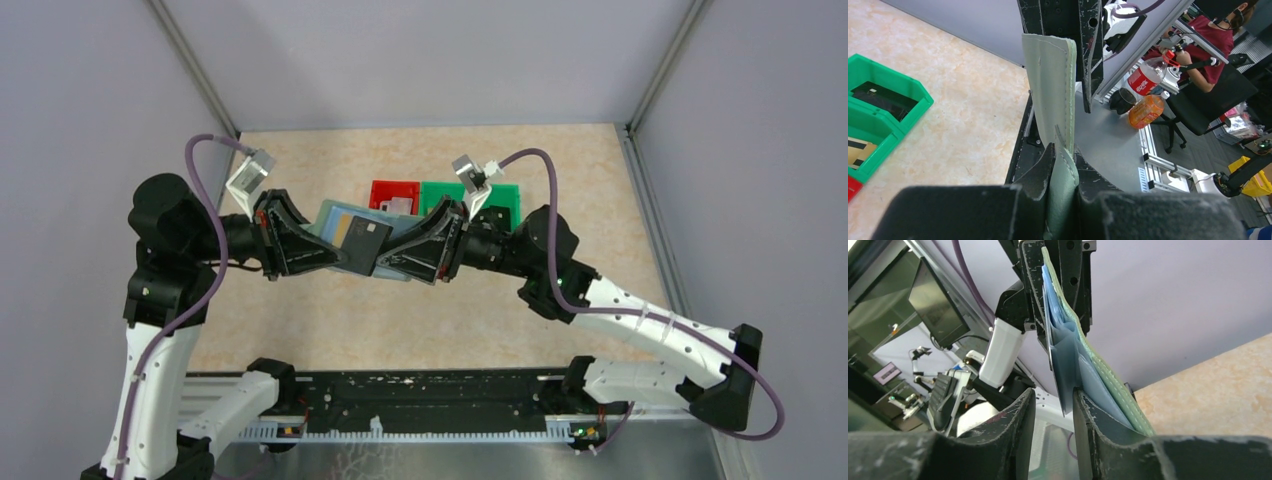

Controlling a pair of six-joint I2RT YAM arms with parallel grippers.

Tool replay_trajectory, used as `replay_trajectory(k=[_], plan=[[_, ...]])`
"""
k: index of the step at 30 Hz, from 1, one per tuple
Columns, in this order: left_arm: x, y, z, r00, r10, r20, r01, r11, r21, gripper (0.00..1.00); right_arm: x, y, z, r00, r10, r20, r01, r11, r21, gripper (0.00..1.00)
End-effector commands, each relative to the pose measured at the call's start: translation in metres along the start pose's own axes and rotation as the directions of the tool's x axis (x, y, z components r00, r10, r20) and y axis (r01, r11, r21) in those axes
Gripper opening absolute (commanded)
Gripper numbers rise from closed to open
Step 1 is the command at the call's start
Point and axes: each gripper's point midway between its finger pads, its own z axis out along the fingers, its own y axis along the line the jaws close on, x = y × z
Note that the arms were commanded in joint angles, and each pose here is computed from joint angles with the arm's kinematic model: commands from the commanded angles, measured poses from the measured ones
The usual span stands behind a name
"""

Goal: Take the credit cards out of the card holder
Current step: Remove the credit card from the card holder.

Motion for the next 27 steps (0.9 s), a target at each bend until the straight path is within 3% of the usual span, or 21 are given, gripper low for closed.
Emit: replay_trajectory(k=[1,16,21,23,27], plan=[[0.001,0.0,0.0,1.0,0.023,-0.003,-0.023,1.0,-0.001,0.0,-0.025,0.033,0.005,0.998,-0.033,0.052,0.04,0.99,-0.135,0.3],[0.007,0.002,-0.001,0.999,0.031,-0.018,-0.031,1.0,-0.005,0.0,-0.042,0.037,0.007,0.996,-0.047,0.081,0.059,0.988,-0.144,0.13],[0.01,0.005,-0.001,0.999,0.026,-0.024,-0.026,1.0,-0.014,0.0,-0.039,0.036,0.008,0.997,-0.031,0.074,0.042,0.987,-0.155,0.0],[0.01,0.006,-0.001,0.999,0.027,-0.025,-0.028,0.999,-0.021,0.0,-0.038,0.034,0.006,0.996,-0.032,0.082,0.044,0.988,-0.149,0.0],[0.01,0.006,-0.001,0.999,0.013,-0.029,-0.014,1.0,-0.017,0.09,-0.037,0.023,-0.004,0.994,-0.03,0.102,0.041,0.992,-0.117,0.0]])
